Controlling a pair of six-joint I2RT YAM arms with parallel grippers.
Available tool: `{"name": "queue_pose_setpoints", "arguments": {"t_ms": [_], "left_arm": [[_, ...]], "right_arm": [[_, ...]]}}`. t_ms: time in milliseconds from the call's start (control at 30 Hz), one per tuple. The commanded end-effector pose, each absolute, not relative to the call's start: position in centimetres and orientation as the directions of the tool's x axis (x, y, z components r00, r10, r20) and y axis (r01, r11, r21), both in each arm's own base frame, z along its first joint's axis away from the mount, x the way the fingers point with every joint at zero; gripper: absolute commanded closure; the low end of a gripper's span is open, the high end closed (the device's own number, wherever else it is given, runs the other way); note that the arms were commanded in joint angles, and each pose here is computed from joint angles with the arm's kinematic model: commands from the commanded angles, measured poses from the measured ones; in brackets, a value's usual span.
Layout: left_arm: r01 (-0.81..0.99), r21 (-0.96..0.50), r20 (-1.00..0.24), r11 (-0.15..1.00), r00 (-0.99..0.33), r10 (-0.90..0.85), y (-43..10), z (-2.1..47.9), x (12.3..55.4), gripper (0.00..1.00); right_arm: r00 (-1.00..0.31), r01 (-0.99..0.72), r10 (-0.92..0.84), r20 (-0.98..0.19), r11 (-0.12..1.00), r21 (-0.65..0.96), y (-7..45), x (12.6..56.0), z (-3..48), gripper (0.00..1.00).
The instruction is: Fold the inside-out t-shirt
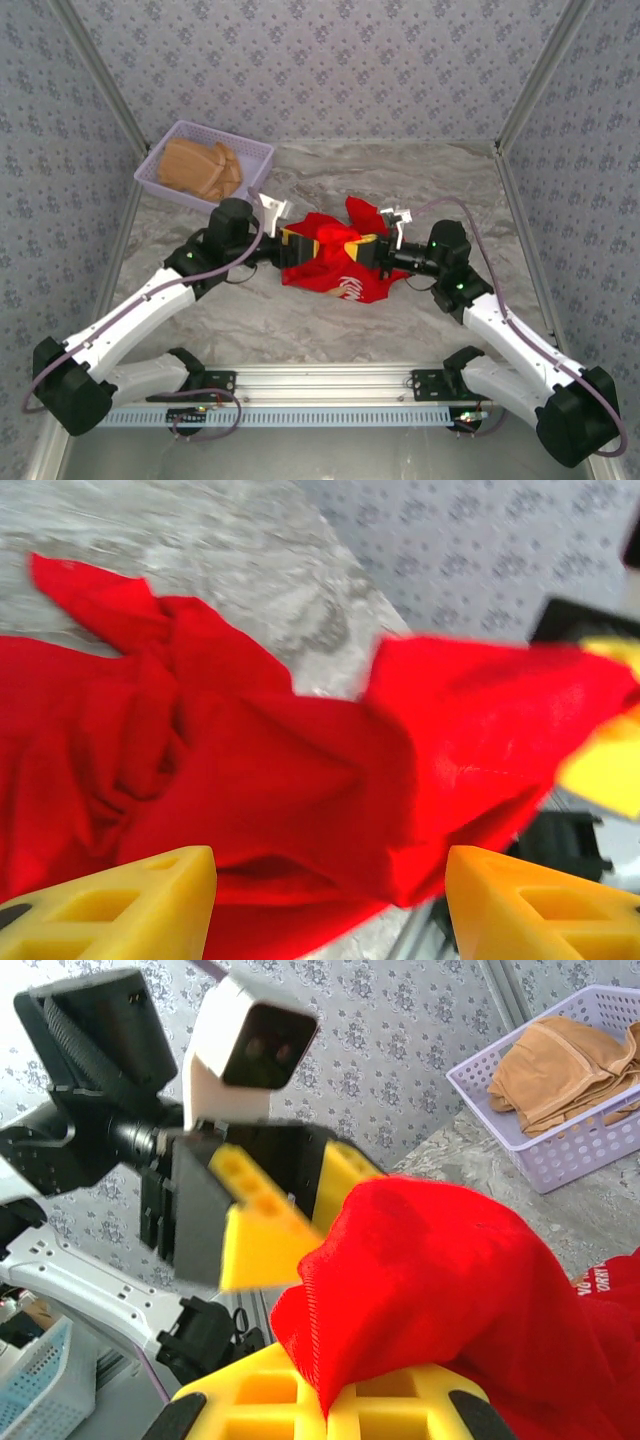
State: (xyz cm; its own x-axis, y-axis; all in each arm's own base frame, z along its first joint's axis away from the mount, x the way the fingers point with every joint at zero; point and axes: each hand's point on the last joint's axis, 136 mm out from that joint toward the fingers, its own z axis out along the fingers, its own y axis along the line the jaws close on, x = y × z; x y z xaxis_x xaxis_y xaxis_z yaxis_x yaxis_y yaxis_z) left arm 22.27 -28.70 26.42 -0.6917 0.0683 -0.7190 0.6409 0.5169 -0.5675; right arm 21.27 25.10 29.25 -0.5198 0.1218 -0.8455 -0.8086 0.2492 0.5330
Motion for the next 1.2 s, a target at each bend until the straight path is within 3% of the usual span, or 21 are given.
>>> {"name": "queue_pose_setpoints", "arguments": {"t_ms": [0, 233, 400, 500, 600, 767, 967, 1167], "left_arm": [[0.764, -0.503, -0.797, 0.404, -0.591, 0.124, -30.3, 28.1, 20.7, 0.39], [0.79, -0.492, -0.812, 0.366, -0.568, 0.134, -31.2, 27.7, 20.5, 0.42], [0.8, -0.489, -0.812, 0.348, -0.563, 0.153, -32.8, 27.7, 21.1, 0.53], [0.809, -0.498, -0.813, 0.312, -0.561, 0.158, -33.7, 28.2, 21.2, 0.7], [0.822, -0.477, -0.831, 0.311, -0.537, 0.144, -33.4, 29.1, 21.2, 0.98], [0.884, -0.413, -0.901, 0.218, -0.432, 0.042, -31.5, 31.9, 19.1, 1.0], [0.934, -0.297, -0.943, 0.201, -0.319, 0.091, -30.6, 31.5, 17.8, 1.0], [0.966, -0.166, -0.973, 0.197, -0.193, 0.127, -29.7, 31.0, 17.0, 1.0]], "right_arm": [[-0.5, -0.828, 0.143, -0.854, 0.21, 0.52, 25.0, 20.9, 30.5, 1.0], [-0.505, -0.822, 0.159, -0.848, 0.212, 0.529, 24.7, 21.0, 30.7, 1.0], [-0.497, -0.827, 0.165, -0.852, 0.208, 0.522, 24.7, 21.0, 30.8, 1.0], [-0.508, -0.82, 0.166, -0.845, 0.208, 0.533, 24.7, 20.9, 30.5, 1.0], [-0.521, -0.796, 0.17, -0.836, 0.256, 0.548, 23.9, 21.3, 29.7, 1.0], [-0.597, -0.518, 0.187, -0.78, 0.653, 0.552, 19.1, 25.3, 24.4, 0.9], [-0.585, -0.561, 0.115, -0.803, 0.658, 0.503, 19.4, 23.9, 24.1, 0.68], [-0.484, -0.643, 0.033, -0.875, 0.664, 0.381, 19.0, 22.8, 26.8, 0.54]]}}
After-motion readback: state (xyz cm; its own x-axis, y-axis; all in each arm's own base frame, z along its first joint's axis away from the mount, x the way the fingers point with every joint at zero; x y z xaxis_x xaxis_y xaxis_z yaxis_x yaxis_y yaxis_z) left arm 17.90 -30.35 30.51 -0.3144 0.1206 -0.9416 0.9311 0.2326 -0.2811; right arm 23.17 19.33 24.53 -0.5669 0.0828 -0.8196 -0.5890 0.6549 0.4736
